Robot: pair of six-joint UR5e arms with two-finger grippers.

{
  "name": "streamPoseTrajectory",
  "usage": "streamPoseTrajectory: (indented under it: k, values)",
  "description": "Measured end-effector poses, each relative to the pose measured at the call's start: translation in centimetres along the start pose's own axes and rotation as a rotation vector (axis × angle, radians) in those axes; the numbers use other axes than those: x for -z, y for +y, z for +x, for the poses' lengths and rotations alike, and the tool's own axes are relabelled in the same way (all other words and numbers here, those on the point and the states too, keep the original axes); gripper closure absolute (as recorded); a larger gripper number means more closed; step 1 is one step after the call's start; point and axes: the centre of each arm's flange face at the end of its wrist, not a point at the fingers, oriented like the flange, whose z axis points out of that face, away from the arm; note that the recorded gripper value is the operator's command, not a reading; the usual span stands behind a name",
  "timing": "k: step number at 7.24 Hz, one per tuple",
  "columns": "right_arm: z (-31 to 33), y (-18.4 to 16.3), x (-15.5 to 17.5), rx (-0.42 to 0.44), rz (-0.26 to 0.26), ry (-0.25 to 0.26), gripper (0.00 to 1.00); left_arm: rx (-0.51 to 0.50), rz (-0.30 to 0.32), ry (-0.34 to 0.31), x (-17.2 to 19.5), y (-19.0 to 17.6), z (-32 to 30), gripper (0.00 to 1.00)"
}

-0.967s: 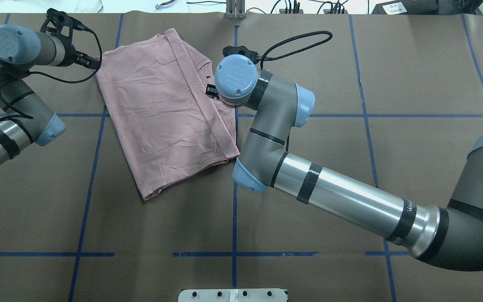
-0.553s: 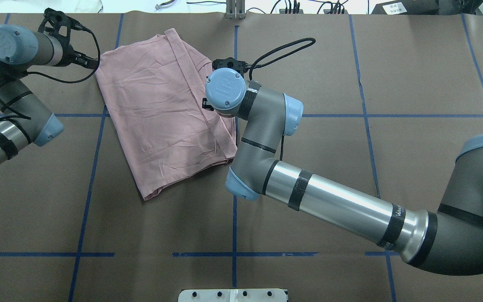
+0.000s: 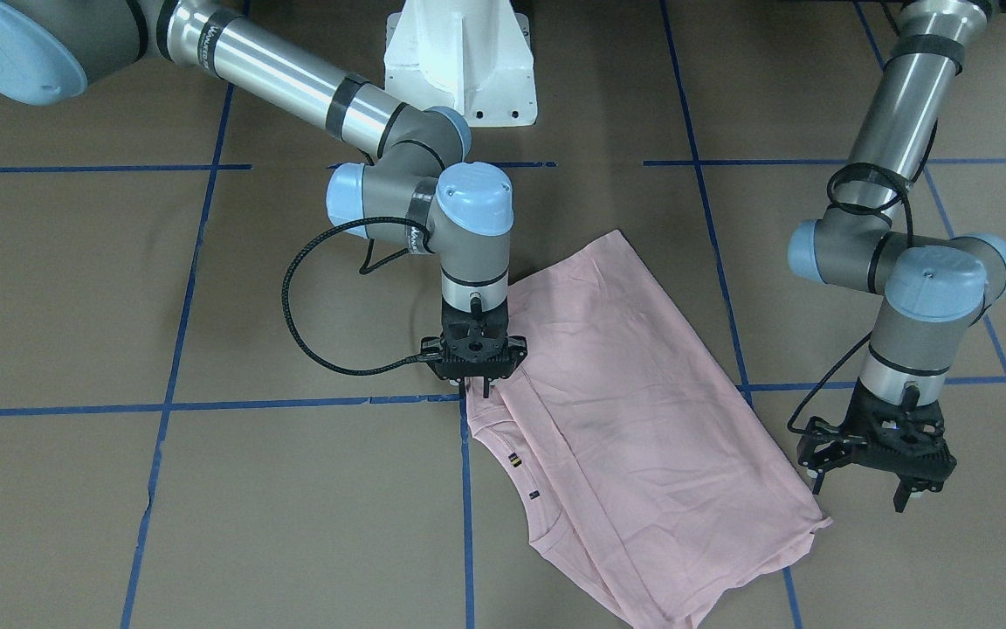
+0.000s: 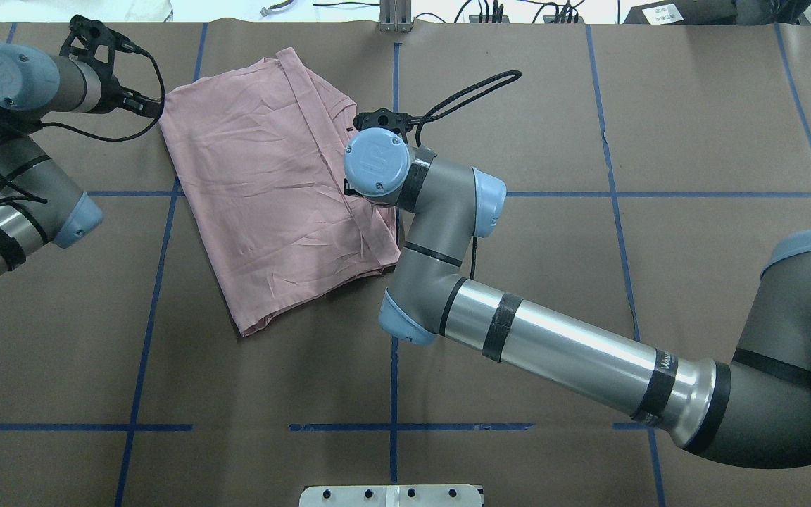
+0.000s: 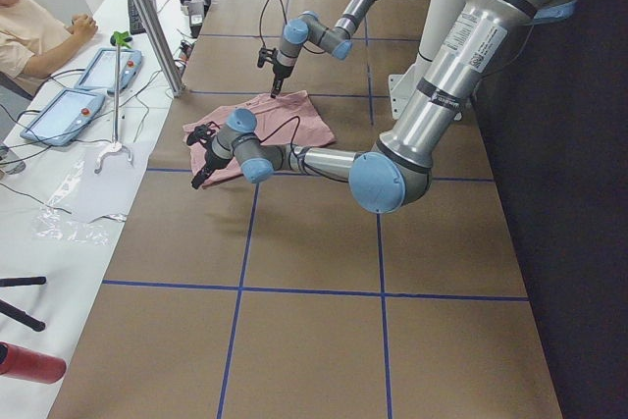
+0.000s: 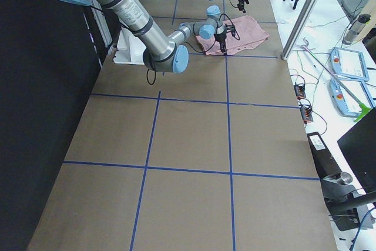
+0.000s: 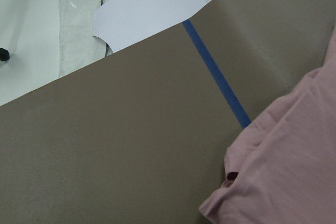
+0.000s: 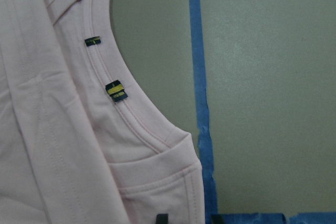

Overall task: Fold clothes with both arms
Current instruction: 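Drag the shirt by the collar with the right gripper toward the robot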

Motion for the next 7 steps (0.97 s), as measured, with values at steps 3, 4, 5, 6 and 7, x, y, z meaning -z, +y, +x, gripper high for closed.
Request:
streamPoseTrajectory:
  k: [3, 4, 5, 6, 7]
  values:
    - [0.0, 0.3, -0.2, 0.001, -0.003, 0.006, 1.0, 0.001, -0.005, -0.002, -0.1, 0.4, -0.2, 0.0]
    - [0.0, 0.3, -0.2, 0.002, -0.003, 0.008, 1.0, 0.001, -0.005, -0.002, -0.1, 0.4, -0.2, 0.0]
    - [0.1, 0.3, 0.0, 0.004, -0.003, 0.009, 1.0, 0.001, -0.004, -0.001, 0.0, 0.4, -0.2, 0.0]
    - [0.5, 0.4, 0.5, 0.006, -0.003, 0.005, 1.0, 0.001, -0.001, 0.001, 0.1, 0.4, -0.2, 0.0]
    - [2.2, 1.1, 1.1, 0.008, -0.002, -0.006, 1.0, 0.003, 0.001, 0.002, 0.2, 0.3, -0.1, 0.0]
